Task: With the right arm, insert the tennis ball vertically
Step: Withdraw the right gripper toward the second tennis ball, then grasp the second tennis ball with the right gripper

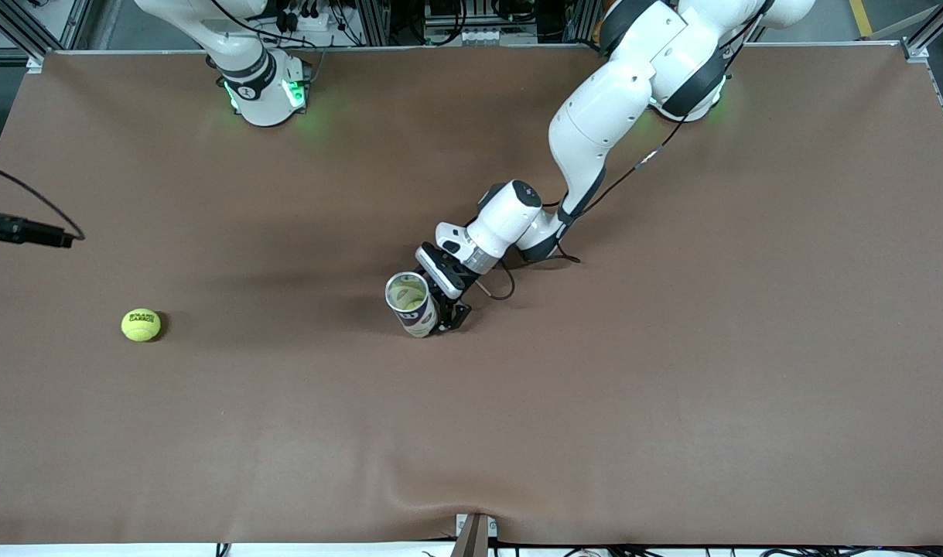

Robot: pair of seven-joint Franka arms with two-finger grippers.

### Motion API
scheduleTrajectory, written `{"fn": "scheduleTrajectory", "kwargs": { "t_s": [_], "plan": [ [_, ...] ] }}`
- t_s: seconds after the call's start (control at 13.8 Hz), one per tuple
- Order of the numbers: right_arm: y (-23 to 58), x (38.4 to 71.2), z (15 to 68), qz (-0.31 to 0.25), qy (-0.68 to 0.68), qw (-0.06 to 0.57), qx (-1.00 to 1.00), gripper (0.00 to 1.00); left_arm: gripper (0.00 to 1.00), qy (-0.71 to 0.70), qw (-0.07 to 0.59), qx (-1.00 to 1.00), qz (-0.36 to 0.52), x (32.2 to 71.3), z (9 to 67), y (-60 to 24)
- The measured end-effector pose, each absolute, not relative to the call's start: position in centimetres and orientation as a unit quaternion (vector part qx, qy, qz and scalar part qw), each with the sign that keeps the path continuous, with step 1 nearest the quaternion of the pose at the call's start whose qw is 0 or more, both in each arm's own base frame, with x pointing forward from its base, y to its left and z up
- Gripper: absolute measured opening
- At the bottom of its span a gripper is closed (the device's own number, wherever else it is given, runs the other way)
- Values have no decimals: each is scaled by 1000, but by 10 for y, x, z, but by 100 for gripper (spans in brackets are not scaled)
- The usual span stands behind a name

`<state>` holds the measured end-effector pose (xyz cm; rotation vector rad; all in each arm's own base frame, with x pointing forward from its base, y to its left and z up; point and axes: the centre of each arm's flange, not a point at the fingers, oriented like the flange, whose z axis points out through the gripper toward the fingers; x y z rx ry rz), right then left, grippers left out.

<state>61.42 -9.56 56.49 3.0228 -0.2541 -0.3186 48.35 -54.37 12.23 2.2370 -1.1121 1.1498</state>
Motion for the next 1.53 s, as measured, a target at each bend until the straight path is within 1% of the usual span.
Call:
{"fn": "scheduleTrajectory", "kwargs": {
  "t_s": [0.15,0.36,0.65,0.87,1.09,1.24,1.53],
  "plan": [
    [-132,623,528,-87,-64,59,992,100,100,-396,193,799,409,484,122,-540],
    [-187,624,478,-54,-62,60,995,100,100,-394,192,800,410,486,122,-538],
    [-193,635,402,-13,-51,67,996,100,100,-392,194,798,415,489,131,-538],
    [-190,644,328,-15,-43,64,997,100,100,-388,201,797,416,487,138,-543],
    [-187,644,275,-17,-42,55,997,100,100,-384,209,797,417,483,144,-548],
    [-185,641,250,-21,-49,45,998,100,100,-383,210,797,417,483,145,-548],
    [-183,638,219,-36,-56,32,997,100,100,-384,209,798,415,483,143,-546]
  ]
}}
